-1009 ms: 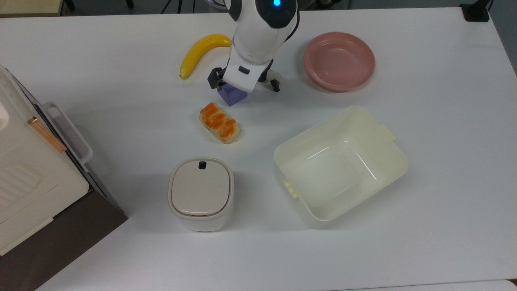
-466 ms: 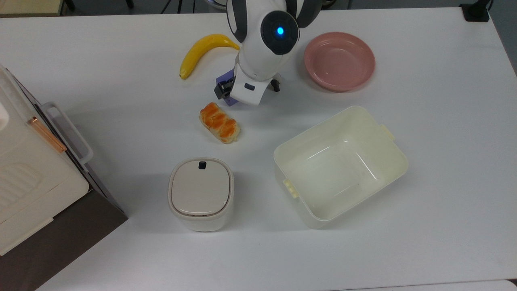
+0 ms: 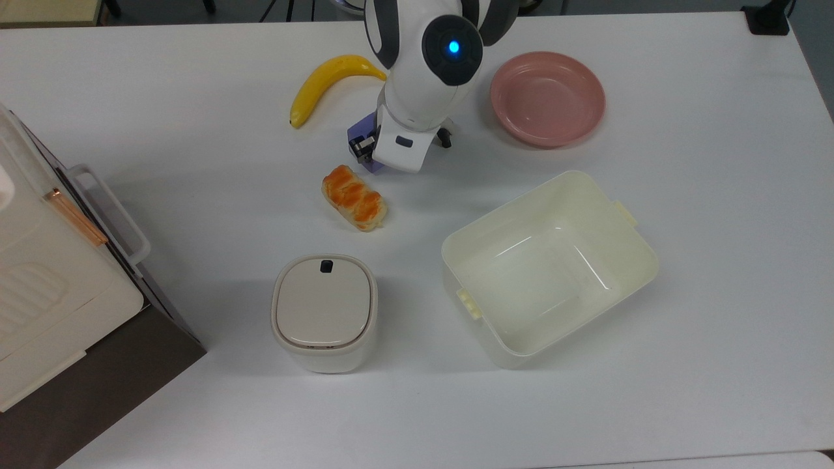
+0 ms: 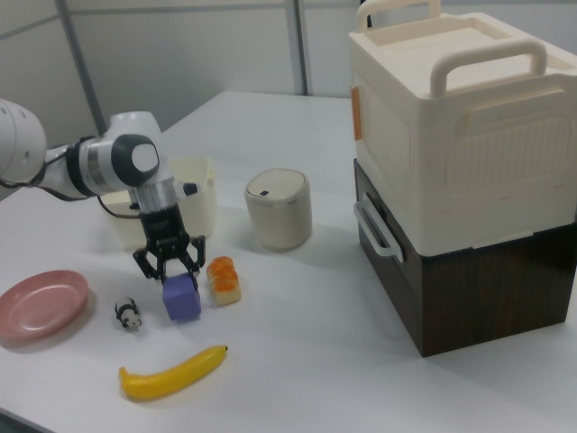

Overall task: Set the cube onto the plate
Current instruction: 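Lift the held cube and carry it over the pink plate, then lower the cube onto the pink plate and open the gripper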

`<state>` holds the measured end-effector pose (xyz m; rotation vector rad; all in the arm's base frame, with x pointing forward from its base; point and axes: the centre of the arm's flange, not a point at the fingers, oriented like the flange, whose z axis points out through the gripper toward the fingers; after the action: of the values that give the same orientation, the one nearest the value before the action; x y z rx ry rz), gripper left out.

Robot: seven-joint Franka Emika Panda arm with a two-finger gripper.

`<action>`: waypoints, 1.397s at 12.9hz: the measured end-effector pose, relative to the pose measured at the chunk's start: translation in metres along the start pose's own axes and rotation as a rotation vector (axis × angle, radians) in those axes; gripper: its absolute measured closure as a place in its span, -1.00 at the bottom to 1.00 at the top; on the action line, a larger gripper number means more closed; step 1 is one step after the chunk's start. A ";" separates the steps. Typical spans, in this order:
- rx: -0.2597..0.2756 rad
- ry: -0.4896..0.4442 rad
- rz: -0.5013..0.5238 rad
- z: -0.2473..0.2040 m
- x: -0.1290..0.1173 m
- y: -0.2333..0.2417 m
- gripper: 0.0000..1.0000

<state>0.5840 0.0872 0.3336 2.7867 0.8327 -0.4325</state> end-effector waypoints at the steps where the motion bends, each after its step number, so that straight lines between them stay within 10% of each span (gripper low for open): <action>1: -0.007 0.017 0.002 -0.009 0.002 0.001 -0.07; 9: -0.035 0.121 0.014 -0.081 0.040 -0.151 -0.07; 18: -0.050 0.073 -0.149 -0.081 0.029 -0.300 -0.09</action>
<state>0.4564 0.3698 0.3680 2.7194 1.0572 -0.3293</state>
